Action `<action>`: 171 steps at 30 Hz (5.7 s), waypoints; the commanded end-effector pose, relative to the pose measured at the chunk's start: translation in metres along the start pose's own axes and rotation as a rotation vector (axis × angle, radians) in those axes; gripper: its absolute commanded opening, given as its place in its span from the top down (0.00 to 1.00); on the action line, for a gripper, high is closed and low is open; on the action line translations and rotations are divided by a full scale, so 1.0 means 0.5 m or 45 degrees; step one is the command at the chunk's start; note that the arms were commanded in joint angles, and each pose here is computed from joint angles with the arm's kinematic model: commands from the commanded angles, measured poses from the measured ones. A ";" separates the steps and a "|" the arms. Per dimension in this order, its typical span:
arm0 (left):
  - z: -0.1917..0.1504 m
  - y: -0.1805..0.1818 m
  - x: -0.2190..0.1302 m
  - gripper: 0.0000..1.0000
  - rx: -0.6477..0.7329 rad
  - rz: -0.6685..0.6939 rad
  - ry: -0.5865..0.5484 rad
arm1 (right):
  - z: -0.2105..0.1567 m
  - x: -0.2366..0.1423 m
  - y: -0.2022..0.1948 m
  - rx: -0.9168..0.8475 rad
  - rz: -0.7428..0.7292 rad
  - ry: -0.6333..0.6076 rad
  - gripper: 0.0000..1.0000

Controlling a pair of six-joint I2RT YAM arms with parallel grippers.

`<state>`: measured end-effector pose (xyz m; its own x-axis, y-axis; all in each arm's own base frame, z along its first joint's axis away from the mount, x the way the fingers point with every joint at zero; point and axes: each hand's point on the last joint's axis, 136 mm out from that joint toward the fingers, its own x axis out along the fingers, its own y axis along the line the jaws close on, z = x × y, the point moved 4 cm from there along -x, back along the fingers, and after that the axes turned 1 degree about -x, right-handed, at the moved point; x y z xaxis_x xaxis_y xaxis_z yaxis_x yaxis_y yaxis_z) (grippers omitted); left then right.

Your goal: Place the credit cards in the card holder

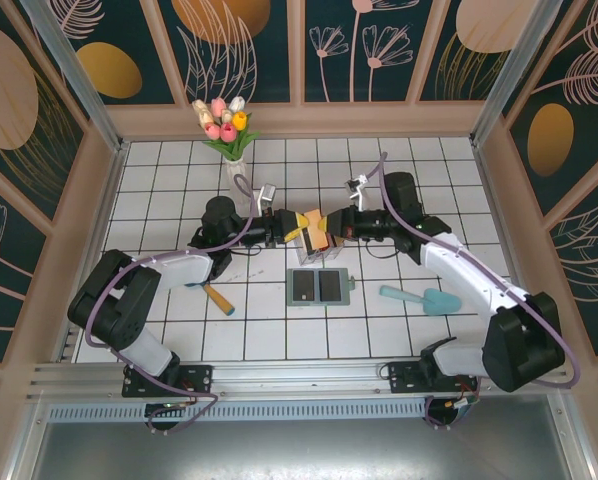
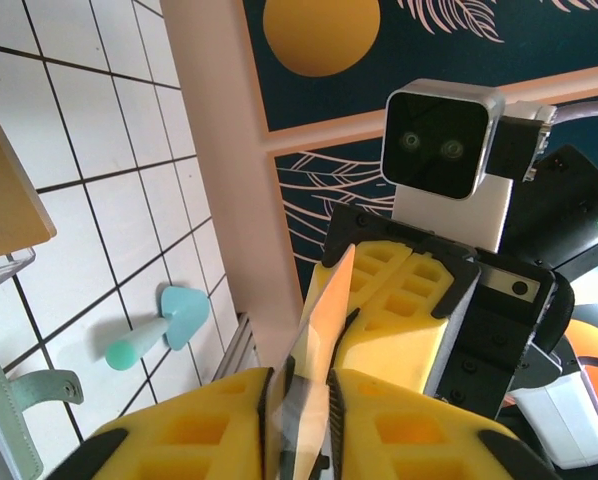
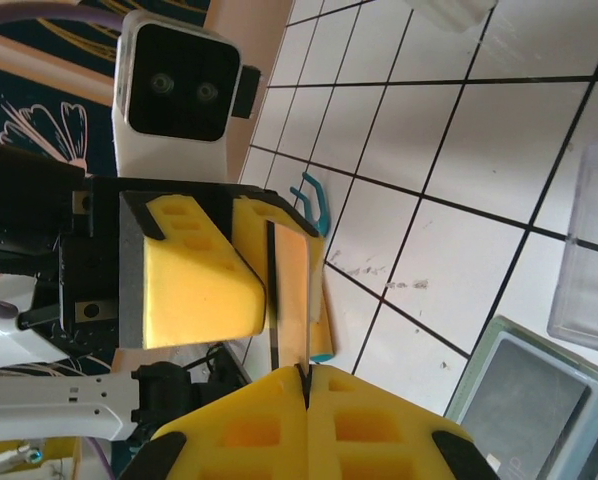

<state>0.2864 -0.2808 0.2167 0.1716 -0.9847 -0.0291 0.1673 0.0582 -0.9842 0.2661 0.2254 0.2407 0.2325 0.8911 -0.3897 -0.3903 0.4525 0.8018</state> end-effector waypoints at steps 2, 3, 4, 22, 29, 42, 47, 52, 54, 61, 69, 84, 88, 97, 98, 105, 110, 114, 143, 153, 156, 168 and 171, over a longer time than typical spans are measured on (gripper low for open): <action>0.004 -0.037 -0.007 0.84 0.088 -0.056 -0.017 | 0.010 -0.014 -0.009 0.045 -0.011 -0.079 0.98; 0.004 -0.039 -0.006 0.87 0.092 -0.060 -0.018 | 0.011 -0.012 -0.011 0.058 -0.010 -0.082 0.98; 0.004 -0.039 -0.007 0.89 0.092 -0.062 -0.016 | 0.009 -0.010 -0.010 0.060 0.008 -0.078 0.97; -0.004 -0.042 -0.009 0.89 0.088 -0.097 0.002 | 0.005 -0.019 -0.048 0.084 -0.083 -0.092 0.97; -0.005 -0.046 -0.010 0.87 0.096 -0.104 0.005 | -0.005 -0.024 -0.074 0.128 -0.145 -0.096 0.97; -0.023 0.149 -0.057 0.53 0.023 0.624 -0.106 | -0.091 -0.055 -0.125 0.165 -0.592 -0.180 0.99; -0.073 0.220 -0.086 0.50 0.072 0.988 -0.071 | -0.177 -0.046 -0.167 0.226 -0.839 -0.181 0.99; -0.108 0.262 -0.101 0.48 0.079 1.144 -0.067 | -0.222 -0.040 -0.195 0.244 -0.965 -0.182 0.99; -0.111 0.265 -0.105 0.47 0.082 1.152 -0.076 | -0.228 -0.041 -0.203 0.242 -0.984 -0.183 0.99; -0.117 0.269 -0.085 0.48 0.072 1.108 -0.018 | -0.227 -0.029 -0.214 0.229 -0.992 -0.177 0.99; -0.135 0.293 -0.067 0.49 0.043 1.087 0.068 | -0.233 -0.005 -0.235 0.233 -1.011 -0.135 0.98; -0.151 0.322 -0.045 0.65 -0.001 1.046 0.135 | -0.203 0.022 -0.191 0.228 -0.823 -0.164 0.98; -0.152 0.323 -0.044 0.66 -0.001 1.044 0.137 | -0.198 0.037 -0.175 0.246 -0.730 -0.162 0.97; -0.152 0.321 -0.046 0.67 -0.001 1.040 0.125 | -0.187 0.049 -0.153 0.298 -0.599 -0.216 0.96; -0.152 0.320 -0.045 0.68 0.000 1.038 0.126 | -0.188 0.050 -0.152 0.304 -0.585 -0.218 0.96; -0.153 0.321 -0.045 0.68 -0.004 1.030 0.117 | -0.192 0.065 -0.155 0.345 -0.544 -0.197 0.96; -0.153 0.320 -0.049 0.69 0.001 1.040 0.110 | -0.185 0.005 -0.181 0.278 -0.813 -0.269 0.96; -0.152 0.319 -0.051 0.70 0.003 1.044 0.102 | -0.207 -0.024 -0.209 0.206 -0.980 -0.198 0.96; -0.152 0.319 -0.048 0.71 -0.009 1.044 0.110 | -0.235 -0.002 -0.251 0.168 -1.034 -0.095 0.98; -0.152 0.319 -0.048 0.71 -0.009 1.042 0.113 | -0.209 -0.019 -0.221 0.159 -0.989 -0.164 0.98; -0.152 0.318 -0.048 0.71 -0.008 1.040 0.111 | -0.200 -0.026 -0.213 0.139 -0.974 -0.181 0.98; -0.152 0.318 -0.046 0.71 -0.009 1.036 0.117 | -0.225 -0.005 -0.245 0.172 -0.984 -0.107 0.98; -0.151 0.319 -0.045 0.72 -0.011 1.032 0.116 | -0.228 0.002 -0.250 0.181 -0.982 -0.094 0.98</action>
<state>0.2373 -0.2591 0.0498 0.1681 -0.6420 -0.7480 0.0159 0.7605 -0.6492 0.2138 0.1724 0.0952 0.4687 0.3121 -0.8264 0.0298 0.9294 0.3679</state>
